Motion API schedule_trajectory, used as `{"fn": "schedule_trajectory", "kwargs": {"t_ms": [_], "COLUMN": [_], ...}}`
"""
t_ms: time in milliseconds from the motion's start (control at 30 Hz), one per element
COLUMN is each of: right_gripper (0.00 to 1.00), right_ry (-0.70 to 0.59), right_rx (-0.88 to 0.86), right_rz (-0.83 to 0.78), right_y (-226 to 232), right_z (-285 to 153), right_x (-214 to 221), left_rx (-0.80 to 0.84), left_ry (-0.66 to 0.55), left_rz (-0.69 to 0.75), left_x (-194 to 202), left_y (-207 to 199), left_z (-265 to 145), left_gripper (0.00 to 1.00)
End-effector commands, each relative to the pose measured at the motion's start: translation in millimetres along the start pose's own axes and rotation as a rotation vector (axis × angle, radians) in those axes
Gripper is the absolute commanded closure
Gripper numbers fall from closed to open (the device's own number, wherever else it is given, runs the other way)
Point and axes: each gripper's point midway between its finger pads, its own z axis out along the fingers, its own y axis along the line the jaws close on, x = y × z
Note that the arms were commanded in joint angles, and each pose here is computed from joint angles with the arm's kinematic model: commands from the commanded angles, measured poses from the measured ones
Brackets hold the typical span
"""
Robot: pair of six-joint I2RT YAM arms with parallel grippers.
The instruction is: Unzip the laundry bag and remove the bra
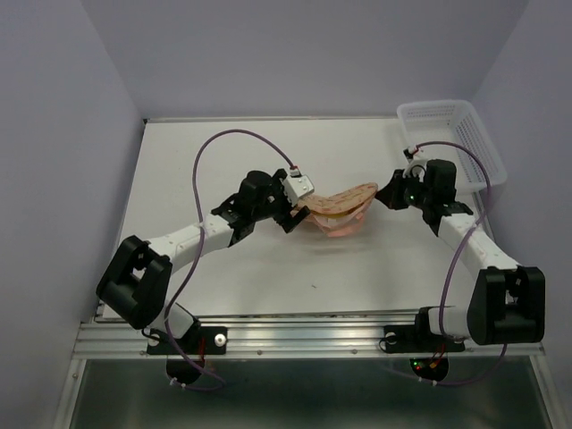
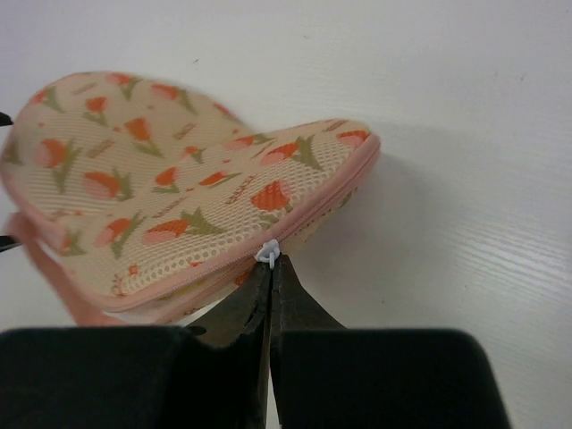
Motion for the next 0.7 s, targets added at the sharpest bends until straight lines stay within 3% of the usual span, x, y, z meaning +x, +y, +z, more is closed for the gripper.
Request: {"fn": "schedule_trajectory", "kwargs": {"t_ms": [0,400,500,667], "right_gripper": [0.99,0.99,0.99,0.99], "right_ry": [-0.016,-0.044,-0.043,-0.057], "right_rx": [0.006,0.035,0.023,-0.035], "right_rz": [-0.009,-0.050,-0.054,-0.067], "right_y": [21,98,114,137], "right_z": [-13,-9,-5,-9], "right_x": [-6,-18,-18,-24], "left_rx": [0.007,0.056,0.096,0.009], "left_ry": [-0.009,-0.138,-0.180,-0.118], "left_rz": [-0.011,-0.016,0.013,0.017], "left_x": [-14,-76,-97,-84], "left_y": [5,-36,-68,-62], "left_z": [2,-25,-22,1], "left_gripper": [0.03,0.01,0.01,0.01]}}
